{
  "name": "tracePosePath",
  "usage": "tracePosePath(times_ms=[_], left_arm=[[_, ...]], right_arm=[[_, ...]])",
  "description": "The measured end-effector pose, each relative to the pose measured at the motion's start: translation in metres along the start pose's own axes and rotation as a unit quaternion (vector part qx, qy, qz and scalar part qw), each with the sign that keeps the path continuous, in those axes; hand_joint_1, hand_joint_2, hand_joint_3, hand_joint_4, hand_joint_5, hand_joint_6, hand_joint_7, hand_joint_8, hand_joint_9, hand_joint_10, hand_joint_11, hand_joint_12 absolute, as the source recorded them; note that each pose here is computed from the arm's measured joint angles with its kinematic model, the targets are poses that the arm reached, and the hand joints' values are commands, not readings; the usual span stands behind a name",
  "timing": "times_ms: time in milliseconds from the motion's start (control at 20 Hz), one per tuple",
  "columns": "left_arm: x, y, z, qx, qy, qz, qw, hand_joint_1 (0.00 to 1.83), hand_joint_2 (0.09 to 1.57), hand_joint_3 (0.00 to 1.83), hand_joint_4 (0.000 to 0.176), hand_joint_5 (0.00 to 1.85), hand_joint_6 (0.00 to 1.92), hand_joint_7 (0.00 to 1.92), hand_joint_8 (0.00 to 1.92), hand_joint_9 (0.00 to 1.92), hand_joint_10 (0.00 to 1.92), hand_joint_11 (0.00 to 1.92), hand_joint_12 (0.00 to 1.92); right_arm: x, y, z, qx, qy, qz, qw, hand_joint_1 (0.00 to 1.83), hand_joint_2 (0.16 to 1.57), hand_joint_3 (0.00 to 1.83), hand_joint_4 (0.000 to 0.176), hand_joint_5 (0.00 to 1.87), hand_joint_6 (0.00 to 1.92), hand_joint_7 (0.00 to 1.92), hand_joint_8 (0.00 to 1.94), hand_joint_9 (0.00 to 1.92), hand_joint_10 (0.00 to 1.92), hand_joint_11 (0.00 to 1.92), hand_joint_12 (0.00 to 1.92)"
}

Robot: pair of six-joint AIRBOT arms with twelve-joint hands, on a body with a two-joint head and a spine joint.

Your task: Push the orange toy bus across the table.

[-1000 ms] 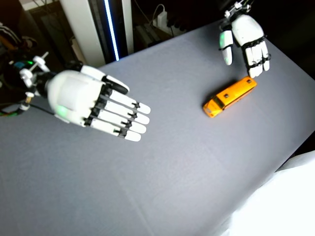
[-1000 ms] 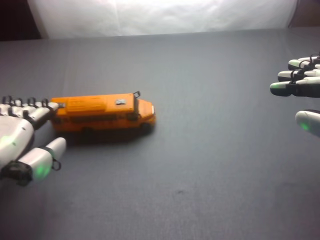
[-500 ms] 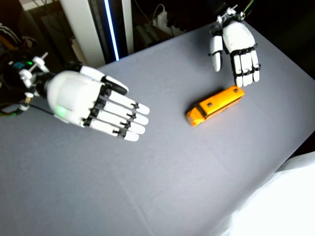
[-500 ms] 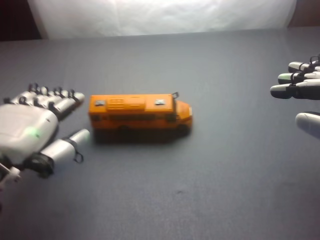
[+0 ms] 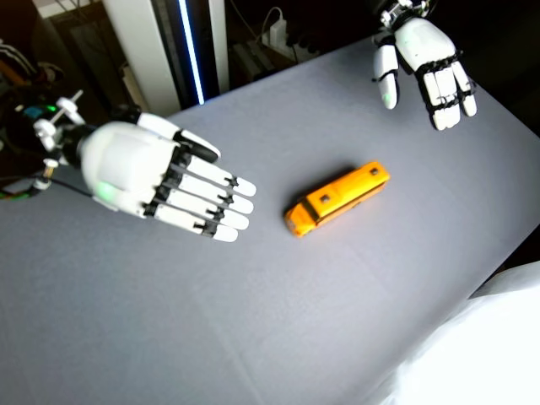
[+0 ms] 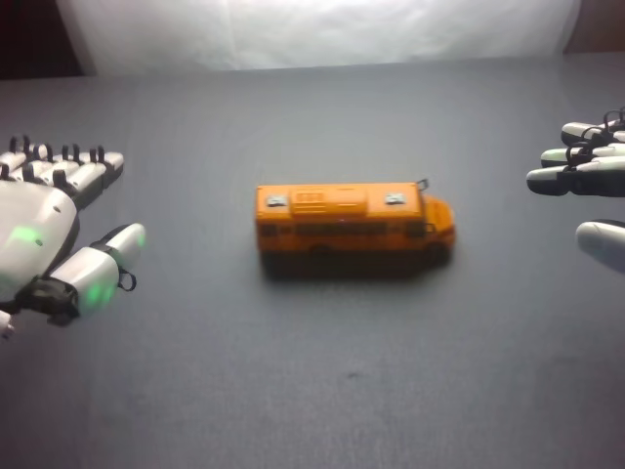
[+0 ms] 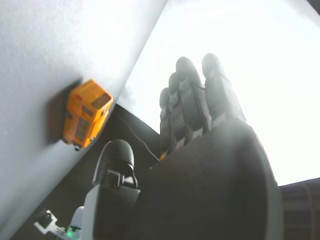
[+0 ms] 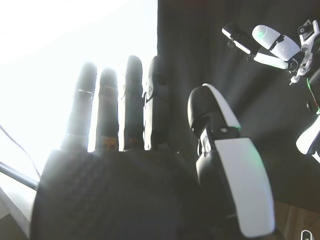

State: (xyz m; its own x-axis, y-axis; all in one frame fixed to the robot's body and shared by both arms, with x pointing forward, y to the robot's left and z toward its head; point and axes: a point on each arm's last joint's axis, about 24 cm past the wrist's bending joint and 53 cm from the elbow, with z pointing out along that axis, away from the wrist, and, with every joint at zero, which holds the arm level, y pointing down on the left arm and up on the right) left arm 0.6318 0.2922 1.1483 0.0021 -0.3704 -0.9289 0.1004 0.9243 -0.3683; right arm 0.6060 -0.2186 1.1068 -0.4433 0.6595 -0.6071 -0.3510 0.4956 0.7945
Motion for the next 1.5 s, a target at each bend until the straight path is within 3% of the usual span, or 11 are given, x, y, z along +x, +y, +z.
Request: tracePosePath(times_ms=[150, 350, 450, 550, 600, 650, 850, 1150, 1300, 1350, 1500], left_arm=[[0.014, -0.011, -0.004, 0.012, 0.02, -0.004, 0.9997, 0.0, 1.49, 0.01, 0.0, 0.32, 0.0, 0.37, 0.0, 0.37, 0.01, 0.23, 0.17], [-0.001, -0.036, -0.01, 0.059, -0.003, -0.033, 0.9977, 0.0, 1.44, 0.0, 0.0, 0.33, 0.0, 0.35, 0.0, 0.33, 0.0, 0.06, 0.7], [-0.015, -0.046, -0.01, 0.095, -0.022, -0.092, 0.9911, 0.0, 1.39, 0.0, 0.0, 0.28, 0.0, 0.33, 0.0, 0.27, 0.0, 0.0, 0.49], [-0.023, -0.048, -0.011, 0.112, -0.032, -0.129, 0.9849, 0.0, 1.37, 0.0, 0.0, 0.26, 0.0, 0.33, 0.0, 0.27, 0.0, 0.02, 0.45], [-0.028, -0.05, -0.012, 0.118, -0.04, -0.138, 0.9826, 0.0, 1.36, 0.0, 0.0, 0.26, 0.0, 0.31, 0.0, 0.26, 0.0, 0.05, 0.39], [-0.036, -0.058, -0.016, 0.135, -0.054, -0.143, 0.9789, 0.06, 1.37, 0.0, 0.0, 0.26, 0.0, 0.28, 0.0, 0.24, 0.0, 0.04, 0.36], [-0.058, -0.089, -0.032, 0.208, -0.084, -0.157, 0.9617, 0.15, 1.46, 0.02, 0.0, 0.19, 0.0, 0.2, 0.0, 0.18, 0.0, 0.0, 0.2], [-0.077, -0.102, -0.045, 0.242, -0.116, -0.176, 0.947, 0.54, 1.52, 0.0, 0.0, 0.1, 0.0, 0.21, 0.01, 0.2, 0.01, 0.0, 0.14], [-0.075, -0.11, -0.049, 0.255, -0.107, -0.178, 0.9442, 0.55, 1.53, 0.0, 0.0, 0.14, 0.01, 0.21, 0.0, 0.18, 0.0, 0.0, 0.08], [-0.076, -0.109, -0.049, 0.255, -0.107, -0.18, 0.944, 0.83, 1.5, 0.0, 0.0, 0.38, 0.02, 0.21, 0.0, 0.16, 0.0, 0.03, 0.05], [-0.077, -0.108, -0.049, 0.255, -0.109, -0.184, 0.9431, 0.68, 1.51, 0.01, 0.0, 0.42, 0.01, 0.2, 0.0, 0.1, 0.01, 0.01, 0.01]], right_arm=[[0.0, 0.0, 0.0, 0.0, -0.001, 0.002, 1.0, 0.38, 1.44, 0.0, 0.0, 0.58, 0.0, 0.43, 0.0, 0.21, 0.0, 0.0, 0.62], [-0.007, 0.0, 0.0, 0.001, -0.013, 0.006, 0.9999, 0.42, 1.43, 0.0, 0.0, 0.52, 0.0, 0.45, 0.01, 0.26, 0.02, 0.02, 0.57], [-0.016, 0.01, -0.001, -0.02, -0.03, 0.006, 0.9993, 0.8, 1.34, 0.0, 0.0, 0.24, 0.0, 0.23, 0.0, 0.23, 0.0, 0.17, 0.28], [-0.028, 0.019, -0.003, -0.037, -0.055, 0.01, 0.9977, 0.76, 1.35, 0.0, 0.007, 0.12, 0.0, 0.13, 0.0, 0.18, 0.0, 0.2, 0.15], [-0.037, 0.023, -0.004, -0.046, -0.072, 0.012, 0.9962, 0.72, 1.34, 0.0, 0.033, 0.09, 0.0, 0.1, 0.0, 0.16, 0.0, 0.22, 0.08], [-0.05, 0.033, -0.008, -0.064, -0.098, 0.013, 0.993, 0.77, 1.34, 0.0, 0.006, 0.07, 0.0, 0.1, 0.0, 0.16, 0.01, 0.23, 0.05], [-0.068, 0.064, -0.019, -0.127, -0.138, 0.01, 0.9822, 1.02, 1.37, 0.0, 0.002, 0.09, 0.0, 0.21, 0.02, 0.26, 0.02, 0.31, 0.07], [-0.065, 0.088, -0.026, -0.159, -0.14, -0.002, 0.9774, 1.23, 1.4, 0.0, 0.0, 0.11, 0.0, 0.16, 0.0, 0.28, 0.0, 0.36, 0.07], [-0.059, 0.105, -0.02, -0.187, -0.129, -0.002, 0.9739, 1.27, 1.38, 0.0, 0.016, 0.13, 0.01, 0.19, 0.01, 0.33, 0.01, 0.41, 0.08], [-0.062, 0.115, -0.019, -0.2, -0.138, -0.009, 0.97, 1.09, 1.41, 0.01, 0.0, 0.24, 0.02, 0.2, 0.0, 0.39, 0.01, 0.53, 0.11], [-0.064, 0.121, -0.02, -0.21, -0.142, -0.012, 0.9673, 0.99, 1.42, 0.01, 0.0, 0.3, 0.0, 0.19, 0.0, 0.39, 0.0, 0.58, 0.13]])
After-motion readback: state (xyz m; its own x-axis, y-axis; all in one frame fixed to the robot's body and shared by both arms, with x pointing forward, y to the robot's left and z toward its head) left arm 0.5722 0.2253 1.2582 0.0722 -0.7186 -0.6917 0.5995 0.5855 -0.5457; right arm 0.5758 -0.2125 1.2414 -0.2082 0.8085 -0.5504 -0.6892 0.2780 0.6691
